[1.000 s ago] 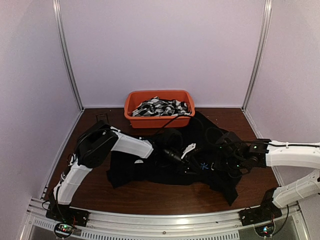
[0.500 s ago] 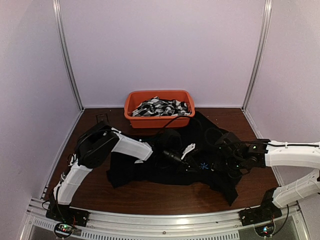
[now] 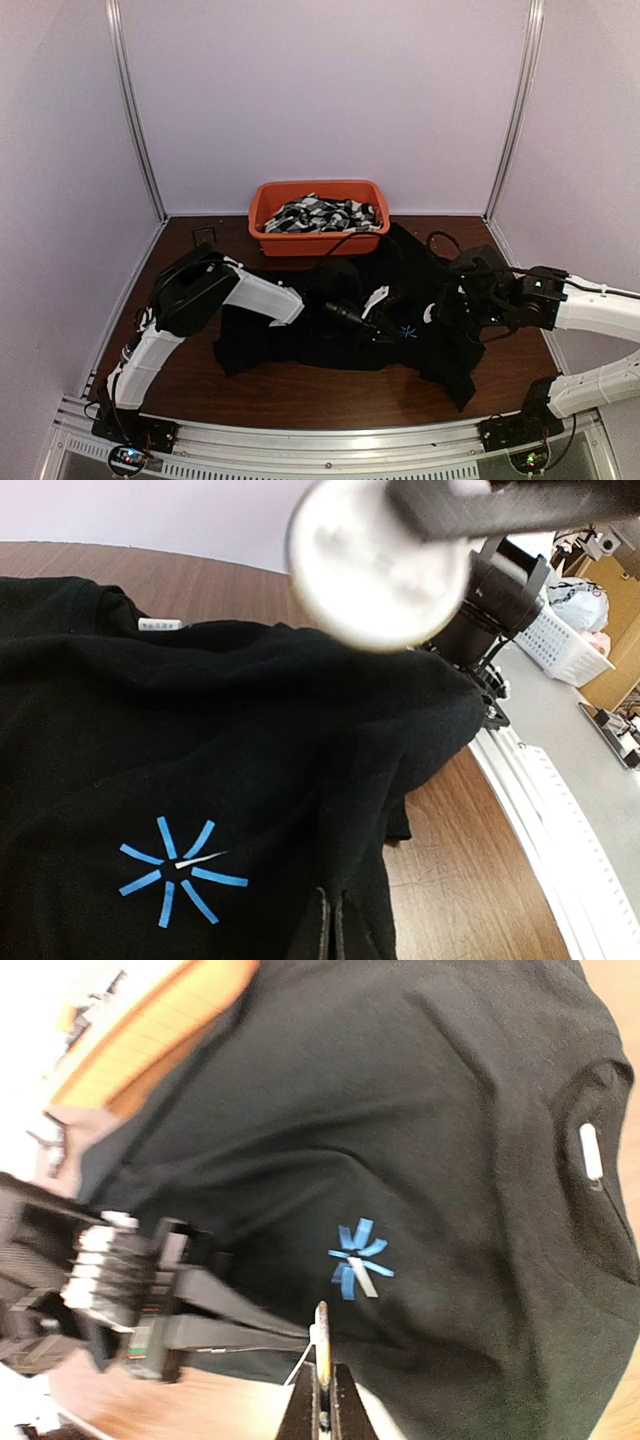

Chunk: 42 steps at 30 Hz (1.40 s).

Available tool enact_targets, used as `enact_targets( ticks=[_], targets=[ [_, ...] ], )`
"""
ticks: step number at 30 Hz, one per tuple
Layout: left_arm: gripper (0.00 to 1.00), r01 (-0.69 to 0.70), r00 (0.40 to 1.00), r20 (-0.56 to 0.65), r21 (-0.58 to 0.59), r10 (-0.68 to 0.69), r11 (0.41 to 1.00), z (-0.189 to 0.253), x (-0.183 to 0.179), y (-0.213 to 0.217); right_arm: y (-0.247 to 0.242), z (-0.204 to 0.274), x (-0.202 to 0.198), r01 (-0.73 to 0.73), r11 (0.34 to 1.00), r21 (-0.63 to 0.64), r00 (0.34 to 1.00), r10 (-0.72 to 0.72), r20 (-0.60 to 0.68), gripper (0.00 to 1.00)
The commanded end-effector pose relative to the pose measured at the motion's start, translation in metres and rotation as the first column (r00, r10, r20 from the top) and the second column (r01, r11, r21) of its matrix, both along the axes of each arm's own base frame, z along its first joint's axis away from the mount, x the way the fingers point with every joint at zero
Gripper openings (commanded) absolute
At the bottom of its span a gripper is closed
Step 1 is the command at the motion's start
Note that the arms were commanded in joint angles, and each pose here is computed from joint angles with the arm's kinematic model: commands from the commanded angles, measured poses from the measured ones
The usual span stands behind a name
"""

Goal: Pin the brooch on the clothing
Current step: Cross the brooch on the flattened clothing.

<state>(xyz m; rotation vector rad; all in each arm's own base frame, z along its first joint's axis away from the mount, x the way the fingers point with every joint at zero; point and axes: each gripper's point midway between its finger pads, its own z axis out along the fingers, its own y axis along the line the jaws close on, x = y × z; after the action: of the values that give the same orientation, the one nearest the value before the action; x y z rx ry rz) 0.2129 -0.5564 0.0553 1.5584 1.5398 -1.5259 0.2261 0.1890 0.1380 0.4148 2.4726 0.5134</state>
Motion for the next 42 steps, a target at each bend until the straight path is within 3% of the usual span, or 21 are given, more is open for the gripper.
enact_targets(
  ticks=[1, 7, 28, 35, 42],
  targets=[
    [0.00, -0.017, 1.000, 0.019, -0.024, 0.018, 1.000, 0.006, 0.002, -0.002, 0.014, 0.014, -0.009, -0.056, 0.997, 0.052, 0.998, 0.057, -0.015, 0.00],
    [0.00, -0.032, 0.999, 0.022, -0.017, 0.032, 0.999, 0.004, 0.005, -0.002, 0.030, -0.009, -0.032, -0.124, 0.991, 0.040, 0.988, 0.127, -0.087, 0.00],
    [0.00, -0.016, 0.997, 0.076, -0.060, 0.021, 0.998, 0.020, -0.001, 0.005, -0.006, -0.047, -0.025, 0.007, 0.989, -0.146, 0.995, -0.021, -0.094, 0.00],
    [0.00, -0.032, 0.996, 0.085, -0.058, 0.037, 0.998, 0.020, -0.002, 0.003, 0.013, -0.053, -0.023, -0.024, 0.994, -0.105, 0.992, 0.011, -0.124, 0.00],
    [0.00, -0.087, 0.992, 0.094, -0.018, 0.088, 0.996, 0.011, 0.008, 0.001, 0.021, -0.008, -0.015, -0.031, 0.999, -0.007, 0.999, 0.031, -0.022, 0.00]
  ],
)
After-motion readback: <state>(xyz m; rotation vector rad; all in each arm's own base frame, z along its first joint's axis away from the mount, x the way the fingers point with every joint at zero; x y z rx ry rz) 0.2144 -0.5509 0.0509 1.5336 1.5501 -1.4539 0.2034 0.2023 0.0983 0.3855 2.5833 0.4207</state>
